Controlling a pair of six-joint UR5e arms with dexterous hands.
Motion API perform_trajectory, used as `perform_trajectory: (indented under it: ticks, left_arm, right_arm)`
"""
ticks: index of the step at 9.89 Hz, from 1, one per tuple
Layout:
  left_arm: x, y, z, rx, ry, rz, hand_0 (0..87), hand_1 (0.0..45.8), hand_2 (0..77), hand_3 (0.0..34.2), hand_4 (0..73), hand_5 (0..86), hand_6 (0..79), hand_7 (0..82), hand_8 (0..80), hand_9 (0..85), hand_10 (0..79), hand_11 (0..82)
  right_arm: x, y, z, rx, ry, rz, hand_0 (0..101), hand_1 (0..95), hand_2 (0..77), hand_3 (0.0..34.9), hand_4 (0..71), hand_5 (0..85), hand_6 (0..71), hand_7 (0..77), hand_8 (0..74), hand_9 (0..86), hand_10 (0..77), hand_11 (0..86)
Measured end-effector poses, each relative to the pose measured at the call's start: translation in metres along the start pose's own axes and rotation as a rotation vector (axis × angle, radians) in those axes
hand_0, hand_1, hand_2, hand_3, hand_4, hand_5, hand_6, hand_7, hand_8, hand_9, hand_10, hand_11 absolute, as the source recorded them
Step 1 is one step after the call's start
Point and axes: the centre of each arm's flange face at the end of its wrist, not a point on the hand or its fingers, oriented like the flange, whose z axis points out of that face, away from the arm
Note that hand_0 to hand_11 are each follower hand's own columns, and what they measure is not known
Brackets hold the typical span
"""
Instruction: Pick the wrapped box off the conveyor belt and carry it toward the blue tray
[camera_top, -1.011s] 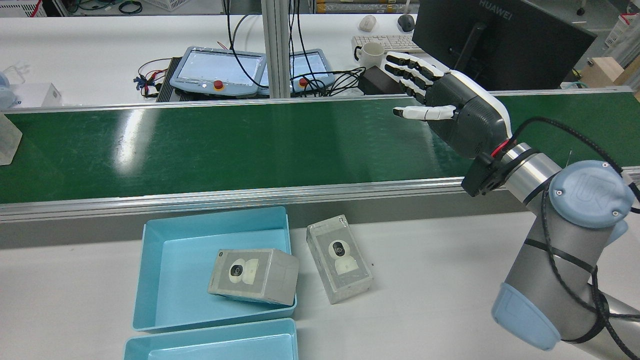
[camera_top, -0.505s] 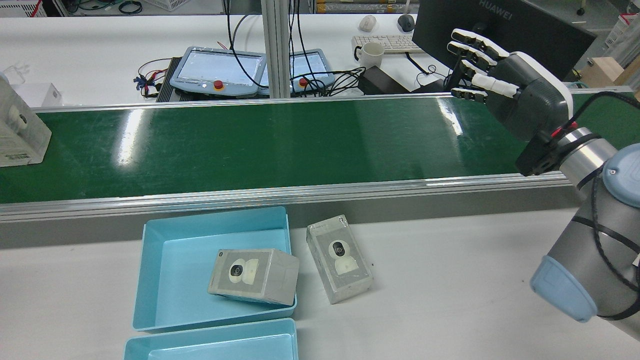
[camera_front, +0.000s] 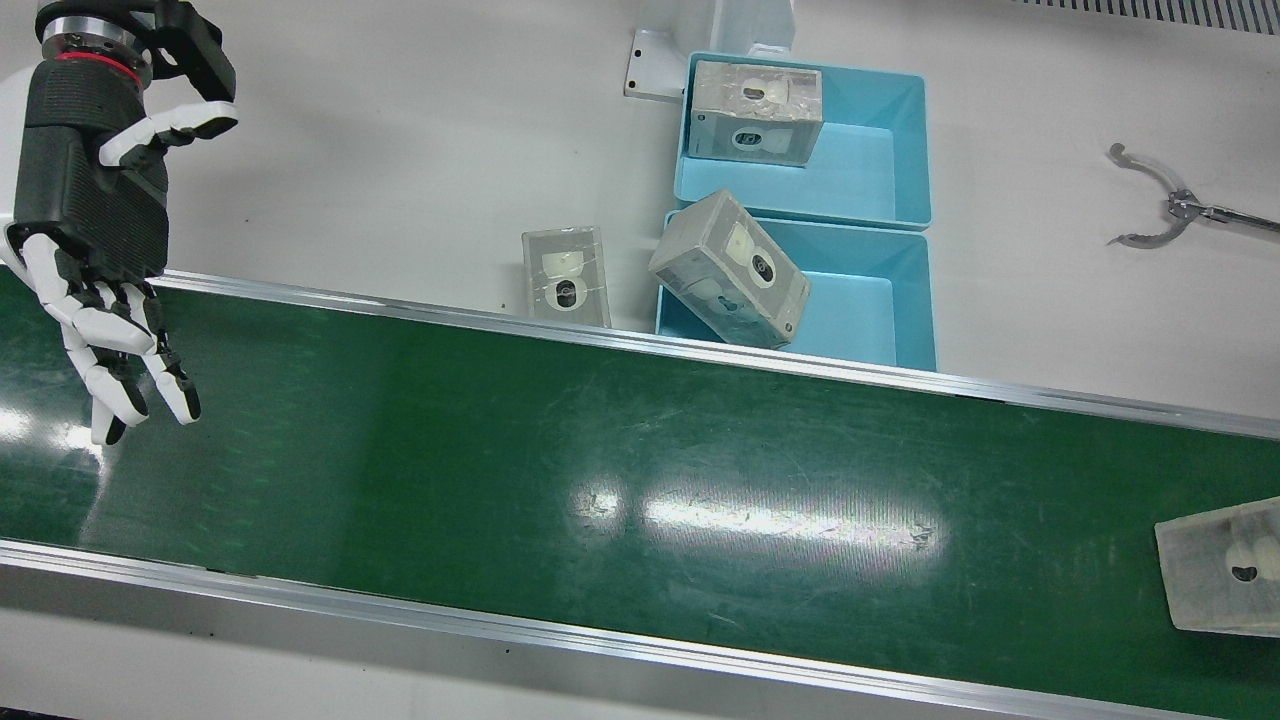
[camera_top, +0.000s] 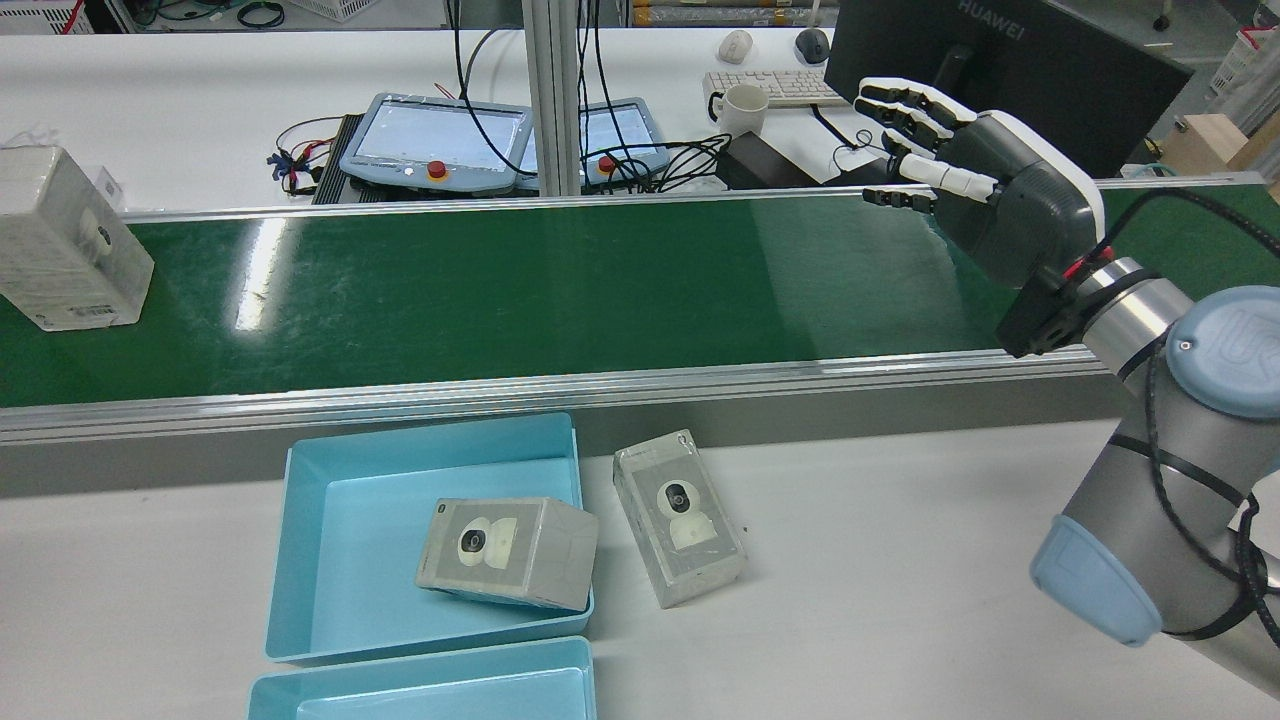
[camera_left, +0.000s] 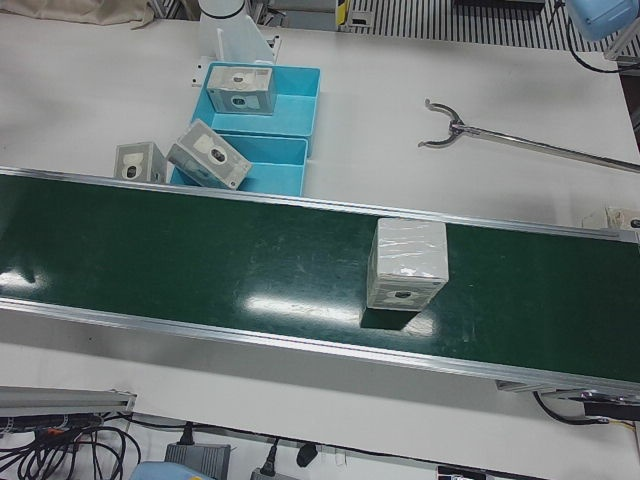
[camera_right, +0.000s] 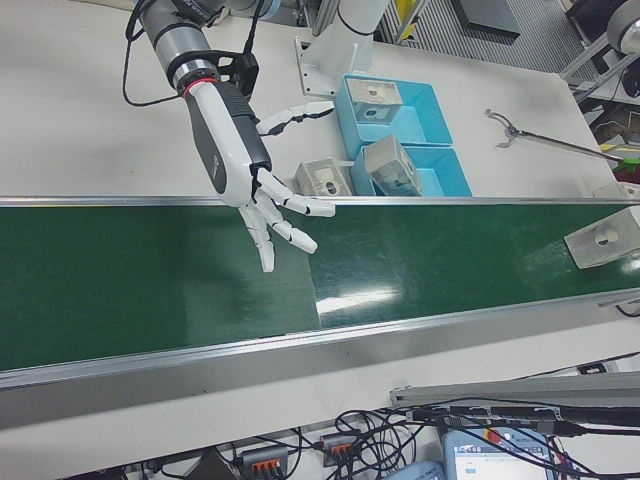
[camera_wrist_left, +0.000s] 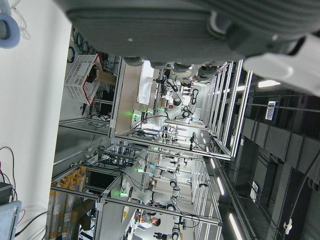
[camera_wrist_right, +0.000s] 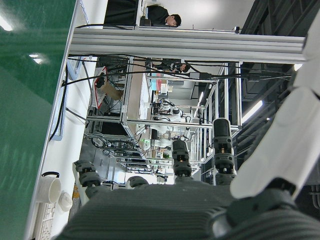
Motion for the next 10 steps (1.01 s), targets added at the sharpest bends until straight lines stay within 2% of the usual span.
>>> perform_trajectory:
  ticks: [1,6,10]
  left_arm:
    - [0.0,0.0,0.0,0.0,0.0,0.0,0.0,0.0,1.1,0.0,0.0,0.5,0.0,0.5,0.5,0.5,0.0,0.0]
    - [0.0,0.0,0.0,0.0,0.0,0.0,0.0,0.0,1.1,0.0,0.0,0.5,0.0,0.5,0.5,0.0,0.0,0.0]
    - [0.0,0.0,0.0,0.0,0.0,0.0,0.0,0.0,1.1,0.0,0.0,0.5,0.0,0.5,0.5,0.0,0.0,0.0]
  right_arm:
    - [0.004,0.002,0.005,-0.002,0.004,0.001,38,6.0,12.5,30.3,16.4,18.5,0.0,15.3,0.0,1.6,6.5,9.3]
    - [0.015,0.011,0.023,-0.014,0.009,0.009,38,6.0,13.1,30.2,16.9,21.3,0.0,15.3,0.0,1.6,6.5,9.3]
    - [0.019,0.008,0.029,-0.006,0.013,0.005,38,6.5,13.6,30.3,16.9,21.3,0.0,15.8,0.0,1.6,6.5,9.3]
